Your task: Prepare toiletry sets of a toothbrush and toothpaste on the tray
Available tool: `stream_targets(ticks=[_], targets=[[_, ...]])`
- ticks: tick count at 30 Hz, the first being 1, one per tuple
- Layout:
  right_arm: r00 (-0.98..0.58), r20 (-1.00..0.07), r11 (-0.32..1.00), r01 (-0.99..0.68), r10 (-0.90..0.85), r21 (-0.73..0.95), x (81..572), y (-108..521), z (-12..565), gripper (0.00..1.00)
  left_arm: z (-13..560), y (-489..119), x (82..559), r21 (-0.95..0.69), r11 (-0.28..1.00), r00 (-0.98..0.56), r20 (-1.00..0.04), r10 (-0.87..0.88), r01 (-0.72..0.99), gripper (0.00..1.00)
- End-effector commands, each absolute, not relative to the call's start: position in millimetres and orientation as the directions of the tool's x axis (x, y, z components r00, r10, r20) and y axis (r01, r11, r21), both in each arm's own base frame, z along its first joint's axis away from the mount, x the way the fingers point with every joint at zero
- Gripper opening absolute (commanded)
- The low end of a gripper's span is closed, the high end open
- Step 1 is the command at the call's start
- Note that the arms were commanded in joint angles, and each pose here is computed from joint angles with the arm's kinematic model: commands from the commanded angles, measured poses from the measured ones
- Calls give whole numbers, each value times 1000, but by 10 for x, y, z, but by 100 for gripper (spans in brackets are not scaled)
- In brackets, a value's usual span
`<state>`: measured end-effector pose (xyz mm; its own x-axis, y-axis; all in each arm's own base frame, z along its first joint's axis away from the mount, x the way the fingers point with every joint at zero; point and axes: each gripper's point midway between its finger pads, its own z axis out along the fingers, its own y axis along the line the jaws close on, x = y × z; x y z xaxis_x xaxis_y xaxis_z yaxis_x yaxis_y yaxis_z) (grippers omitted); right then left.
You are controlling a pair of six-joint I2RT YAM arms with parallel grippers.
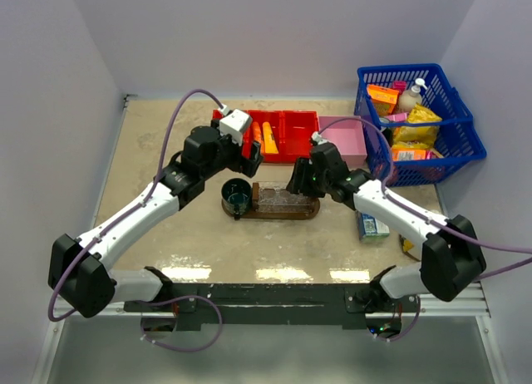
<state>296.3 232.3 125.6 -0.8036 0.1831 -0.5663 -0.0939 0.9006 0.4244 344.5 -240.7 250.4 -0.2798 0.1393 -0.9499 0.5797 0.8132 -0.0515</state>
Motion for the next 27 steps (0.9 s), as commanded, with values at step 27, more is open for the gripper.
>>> stream_targets(ticks=[27], targets=[[-495,-849,904,-255,184,344,3233,2155,2910,68,2849,-1844,3699,37,916,-152,-983,106,399,100]])
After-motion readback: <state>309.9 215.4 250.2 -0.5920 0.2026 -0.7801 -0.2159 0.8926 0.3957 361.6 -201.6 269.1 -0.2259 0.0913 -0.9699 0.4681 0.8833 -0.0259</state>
